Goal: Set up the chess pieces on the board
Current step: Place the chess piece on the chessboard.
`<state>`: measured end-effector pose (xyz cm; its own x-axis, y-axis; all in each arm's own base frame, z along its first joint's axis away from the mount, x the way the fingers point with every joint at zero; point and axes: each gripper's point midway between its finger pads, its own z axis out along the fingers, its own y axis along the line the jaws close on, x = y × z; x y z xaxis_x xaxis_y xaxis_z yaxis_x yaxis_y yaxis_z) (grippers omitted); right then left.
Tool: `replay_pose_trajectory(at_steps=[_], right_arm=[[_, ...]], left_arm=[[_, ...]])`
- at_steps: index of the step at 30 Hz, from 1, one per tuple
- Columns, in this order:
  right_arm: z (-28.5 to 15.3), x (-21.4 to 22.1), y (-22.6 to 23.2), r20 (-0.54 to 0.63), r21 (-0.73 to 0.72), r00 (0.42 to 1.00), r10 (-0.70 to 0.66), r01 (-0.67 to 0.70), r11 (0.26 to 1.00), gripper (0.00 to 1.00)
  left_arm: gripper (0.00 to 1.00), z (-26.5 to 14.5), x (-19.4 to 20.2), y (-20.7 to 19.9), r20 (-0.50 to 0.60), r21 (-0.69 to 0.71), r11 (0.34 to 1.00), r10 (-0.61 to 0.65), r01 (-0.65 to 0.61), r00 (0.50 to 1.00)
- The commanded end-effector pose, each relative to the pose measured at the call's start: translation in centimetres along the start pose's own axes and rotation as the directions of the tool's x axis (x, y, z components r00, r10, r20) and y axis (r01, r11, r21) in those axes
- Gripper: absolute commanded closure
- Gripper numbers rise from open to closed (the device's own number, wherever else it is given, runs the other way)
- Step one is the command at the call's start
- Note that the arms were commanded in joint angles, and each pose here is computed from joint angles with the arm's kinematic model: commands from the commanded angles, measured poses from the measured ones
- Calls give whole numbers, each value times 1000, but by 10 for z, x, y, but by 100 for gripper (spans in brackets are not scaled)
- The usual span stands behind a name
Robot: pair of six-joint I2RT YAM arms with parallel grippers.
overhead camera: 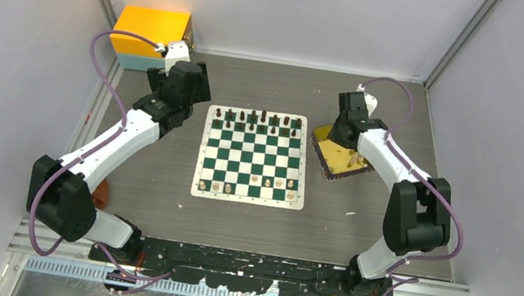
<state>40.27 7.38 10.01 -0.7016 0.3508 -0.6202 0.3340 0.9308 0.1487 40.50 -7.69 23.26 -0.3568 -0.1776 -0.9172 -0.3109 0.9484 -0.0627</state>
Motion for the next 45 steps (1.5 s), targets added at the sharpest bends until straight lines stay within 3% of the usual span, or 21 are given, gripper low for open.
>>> replay_pose_trajectory(at_steps=[1, 19, 45], right_arm=[[-45, -4, 36, 66, -79, 992, -109, 114, 990, 100], [-131, 106, 95, 28, -220, 903, -430, 425, 878, 100], [-116, 185, 88, -53, -226, 844, -534, 511, 829, 100]], left_arm=[[1, -7, -29, -6, 66, 23, 998, -53, 52, 996], [2, -12, -20, -2, 47, 31, 996, -85, 84, 995], [2, -16, -16, 2, 46, 32, 996, -85, 83, 995]])
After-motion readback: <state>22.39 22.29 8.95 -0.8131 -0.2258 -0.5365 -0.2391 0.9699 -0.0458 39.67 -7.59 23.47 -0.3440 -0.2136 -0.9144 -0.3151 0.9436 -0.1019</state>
